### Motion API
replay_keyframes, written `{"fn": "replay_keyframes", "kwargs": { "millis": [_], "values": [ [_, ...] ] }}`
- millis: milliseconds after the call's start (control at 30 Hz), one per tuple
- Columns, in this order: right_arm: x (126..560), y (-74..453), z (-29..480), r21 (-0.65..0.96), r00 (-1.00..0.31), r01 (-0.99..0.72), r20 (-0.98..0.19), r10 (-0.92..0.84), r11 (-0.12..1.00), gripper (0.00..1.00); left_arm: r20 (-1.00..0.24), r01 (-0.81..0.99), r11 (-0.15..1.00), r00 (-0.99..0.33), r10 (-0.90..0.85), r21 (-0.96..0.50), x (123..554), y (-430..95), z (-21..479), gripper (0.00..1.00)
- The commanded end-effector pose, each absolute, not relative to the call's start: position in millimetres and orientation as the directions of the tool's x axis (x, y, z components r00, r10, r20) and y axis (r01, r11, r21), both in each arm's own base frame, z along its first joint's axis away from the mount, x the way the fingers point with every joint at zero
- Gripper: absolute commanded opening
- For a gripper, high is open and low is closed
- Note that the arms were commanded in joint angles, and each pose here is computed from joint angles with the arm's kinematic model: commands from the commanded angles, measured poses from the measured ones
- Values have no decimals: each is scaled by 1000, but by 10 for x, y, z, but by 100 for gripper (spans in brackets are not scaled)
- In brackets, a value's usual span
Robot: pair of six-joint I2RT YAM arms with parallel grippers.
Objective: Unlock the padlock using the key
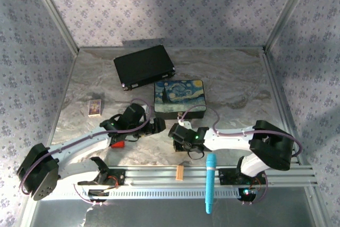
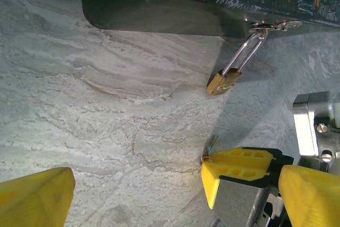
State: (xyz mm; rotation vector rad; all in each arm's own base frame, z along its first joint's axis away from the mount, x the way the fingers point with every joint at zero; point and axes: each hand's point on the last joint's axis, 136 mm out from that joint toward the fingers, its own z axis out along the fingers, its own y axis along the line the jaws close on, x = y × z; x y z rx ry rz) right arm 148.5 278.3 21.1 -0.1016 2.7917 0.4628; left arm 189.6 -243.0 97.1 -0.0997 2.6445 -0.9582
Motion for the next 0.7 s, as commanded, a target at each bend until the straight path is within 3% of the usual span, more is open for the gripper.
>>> {"fn": "replay_keyframes", "kwargs": {
  "millis": [0, 133, 300, 533, 667],
  "values": [
    [1426, 2544, 93, 191, -958, -89, -284, -32, 978, 18, -287, 48, 768, -941, -180, -638, 1910, -2454, 967, 98],
    [1399, 2539, 100, 205, -961, -106, -272, -47, 973, 7, -287, 41, 770, -940, -186, -636, 1935, -2464, 943, 98],
    [1380, 2473, 136, 217, -961, -146, -261, -87, 965, 0, -254, 12, 726, -941, -224, -687, 1969, -2589, 937, 96],
    [1411, 2388, 362, 294, -947, -289, -227, -226, 911, 0, -173, -51, 591, -933, -316, -805, 2011, -2887, 1065, 92],
    [1471, 2361, 598, 305, -928, -347, -246, -278, 887, 0, -61, -132, 483, -929, -364, -866, 2016, -3052, 1109, 90]
  ]
}}
